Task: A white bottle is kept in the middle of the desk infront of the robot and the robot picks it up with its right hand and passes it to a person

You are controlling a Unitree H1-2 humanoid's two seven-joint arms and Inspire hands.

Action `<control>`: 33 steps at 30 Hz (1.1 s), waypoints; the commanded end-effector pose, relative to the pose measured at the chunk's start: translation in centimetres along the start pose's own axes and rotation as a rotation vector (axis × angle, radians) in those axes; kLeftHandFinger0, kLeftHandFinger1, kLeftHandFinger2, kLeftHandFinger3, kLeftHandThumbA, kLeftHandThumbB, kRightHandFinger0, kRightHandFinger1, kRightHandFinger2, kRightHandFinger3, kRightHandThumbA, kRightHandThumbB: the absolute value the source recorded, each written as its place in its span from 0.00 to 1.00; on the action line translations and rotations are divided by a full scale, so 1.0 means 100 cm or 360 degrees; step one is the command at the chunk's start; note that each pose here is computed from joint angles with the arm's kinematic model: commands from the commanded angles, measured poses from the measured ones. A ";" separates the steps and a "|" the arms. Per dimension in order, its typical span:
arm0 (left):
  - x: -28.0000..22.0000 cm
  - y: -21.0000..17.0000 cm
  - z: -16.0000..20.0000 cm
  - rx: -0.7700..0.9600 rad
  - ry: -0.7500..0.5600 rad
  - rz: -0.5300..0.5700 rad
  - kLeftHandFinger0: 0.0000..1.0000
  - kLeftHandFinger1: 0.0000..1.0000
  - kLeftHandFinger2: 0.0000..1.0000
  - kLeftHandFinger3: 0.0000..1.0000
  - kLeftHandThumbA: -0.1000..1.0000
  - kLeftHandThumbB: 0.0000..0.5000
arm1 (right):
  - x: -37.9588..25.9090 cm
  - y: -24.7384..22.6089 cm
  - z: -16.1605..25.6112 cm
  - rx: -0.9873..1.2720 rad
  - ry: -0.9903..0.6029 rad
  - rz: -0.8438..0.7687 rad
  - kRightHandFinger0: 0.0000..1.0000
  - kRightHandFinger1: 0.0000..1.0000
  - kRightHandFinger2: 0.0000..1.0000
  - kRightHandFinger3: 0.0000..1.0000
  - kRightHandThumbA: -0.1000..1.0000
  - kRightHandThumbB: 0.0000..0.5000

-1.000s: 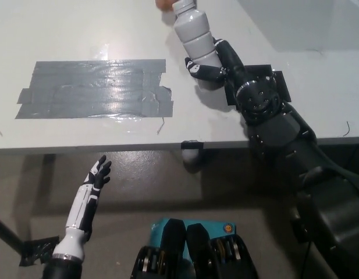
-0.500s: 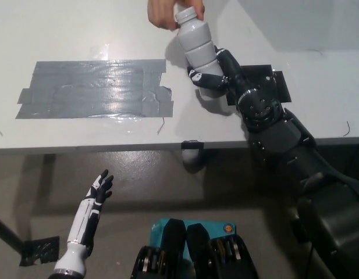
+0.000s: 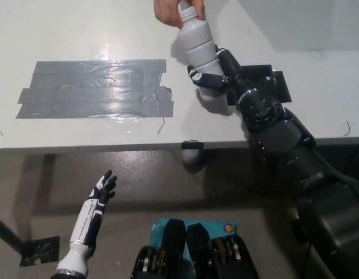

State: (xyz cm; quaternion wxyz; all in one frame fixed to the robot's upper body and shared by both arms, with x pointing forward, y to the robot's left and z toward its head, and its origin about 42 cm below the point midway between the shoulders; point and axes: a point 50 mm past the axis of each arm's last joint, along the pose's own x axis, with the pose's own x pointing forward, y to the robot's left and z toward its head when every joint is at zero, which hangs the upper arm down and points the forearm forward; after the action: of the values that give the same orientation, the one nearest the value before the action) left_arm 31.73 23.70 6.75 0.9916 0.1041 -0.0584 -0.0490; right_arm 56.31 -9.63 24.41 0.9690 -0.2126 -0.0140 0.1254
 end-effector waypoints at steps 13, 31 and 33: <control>0.003 0.002 0.008 0.0039 -0.0072 -0.0016 1.00 1.00 1.00 1.00 1.00 0.36 | 0.000 -0.026 0.008 0.0106 -0.0150 -0.0072 1.00 1.00 1.00 1.00 0.75 0.94; 0.015 0.008 0.011 0.0008 -0.0079 0.0014 1.00 1.00 1.00 1.00 0.98 0.39 | -0.198 -0.085 0.043 -0.0029 -0.1031 -0.0273 1.00 1.00 1.00 1.00 0.89 0.69; 0.016 0.008 0.010 -0.0002 -0.0076 0.0013 1.00 1.00 1.00 1.00 0.99 0.40 | -0.219 -0.085 0.042 -0.0020 -0.1087 -0.0287 1.00 1.00 1.00 1.00 0.88 0.66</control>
State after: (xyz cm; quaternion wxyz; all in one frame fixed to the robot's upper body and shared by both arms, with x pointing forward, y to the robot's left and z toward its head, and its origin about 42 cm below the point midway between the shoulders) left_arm 31.69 23.59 6.38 0.9918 0.1063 -0.0484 -0.0515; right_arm 49.27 -16.85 19.32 0.9796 -0.1546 -0.0931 0.0888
